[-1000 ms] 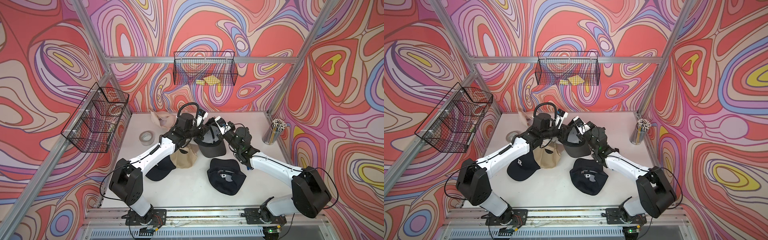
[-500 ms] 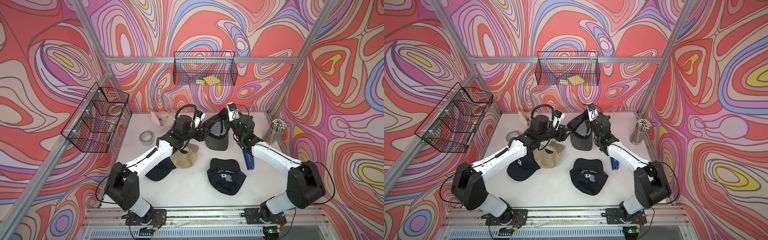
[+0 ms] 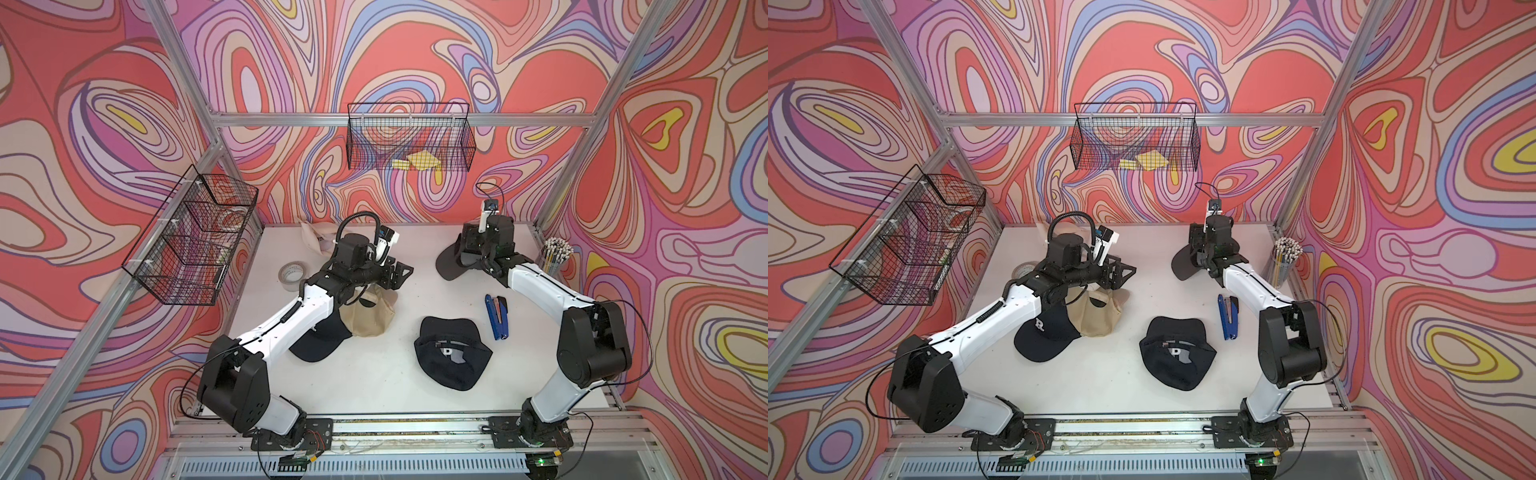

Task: Open the adjustable buckle of the baseball cap
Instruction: Place the baseball cap at the center of the board, then pick up the baseball cap from the center of the board.

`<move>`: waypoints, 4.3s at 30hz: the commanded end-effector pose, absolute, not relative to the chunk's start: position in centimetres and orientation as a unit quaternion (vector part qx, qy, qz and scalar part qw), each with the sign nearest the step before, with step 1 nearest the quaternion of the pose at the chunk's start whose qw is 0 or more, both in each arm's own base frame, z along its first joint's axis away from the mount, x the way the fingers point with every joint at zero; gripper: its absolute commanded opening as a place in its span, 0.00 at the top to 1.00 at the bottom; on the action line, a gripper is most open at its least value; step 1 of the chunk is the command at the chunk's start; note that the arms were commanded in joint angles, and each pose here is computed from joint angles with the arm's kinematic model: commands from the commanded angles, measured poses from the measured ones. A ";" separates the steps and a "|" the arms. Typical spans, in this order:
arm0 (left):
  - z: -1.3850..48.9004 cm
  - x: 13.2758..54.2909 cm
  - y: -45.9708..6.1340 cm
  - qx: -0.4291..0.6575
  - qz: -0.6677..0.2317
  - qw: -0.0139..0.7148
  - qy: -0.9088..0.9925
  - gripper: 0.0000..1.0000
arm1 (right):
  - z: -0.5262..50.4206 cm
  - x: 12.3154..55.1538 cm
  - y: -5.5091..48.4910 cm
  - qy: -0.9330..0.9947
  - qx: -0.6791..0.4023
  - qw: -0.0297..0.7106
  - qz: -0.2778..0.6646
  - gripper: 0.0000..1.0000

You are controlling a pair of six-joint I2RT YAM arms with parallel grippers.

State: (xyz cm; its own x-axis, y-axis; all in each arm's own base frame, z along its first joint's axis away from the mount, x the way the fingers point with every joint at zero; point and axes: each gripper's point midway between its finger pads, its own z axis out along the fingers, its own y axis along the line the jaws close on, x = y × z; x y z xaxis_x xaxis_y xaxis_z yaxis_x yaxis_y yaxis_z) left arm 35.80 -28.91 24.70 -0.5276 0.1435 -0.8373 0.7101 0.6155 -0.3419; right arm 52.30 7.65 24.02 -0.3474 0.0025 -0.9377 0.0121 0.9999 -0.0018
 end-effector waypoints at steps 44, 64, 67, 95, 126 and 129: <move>8.2 21.3 -33.9 0.180 -0.314 0.074 0.929 0.41 | 20.7 32.8 9.5 0.881 0.009 0.439 0.176 0.02; 23.3 26.0 -34.0 0.331 -0.262 0.306 0.853 1.00 | 24.4 32.6 12.3 0.841 -0.061 0.479 0.243 0.04; 24.2 26.8 -33.5 0.373 -0.222 0.329 0.839 1.00 | 25.6 31.7 13.5 0.828 -0.112 0.482 0.264 0.10; 28.2 28.4 -31.8 0.545 -0.240 0.288 0.750 1.00 | 27.2 29.2 21.1 0.669 -0.425 0.492 0.358 0.59; 28.0 30.9 -32.6 0.515 -0.228 0.290 0.774 0.76 | 26.1 29.6 24.8 0.656 -0.460 0.468 0.372 1.00; 27.7 32.5 -32.1 0.485 -0.213 0.306 0.791 0.36 | 26.3 29.2 25.0 0.648 -0.461 0.464 0.390 1.00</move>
State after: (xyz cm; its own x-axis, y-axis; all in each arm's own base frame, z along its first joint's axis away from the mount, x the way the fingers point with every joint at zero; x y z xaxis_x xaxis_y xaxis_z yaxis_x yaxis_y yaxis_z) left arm 30.60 -32.56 28.10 -0.2996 0.6631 -0.6859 0.9301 0.3633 -0.0550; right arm 29.62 24.52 24.84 -0.1726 -0.2716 -0.9468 -0.9467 0.3112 0.0834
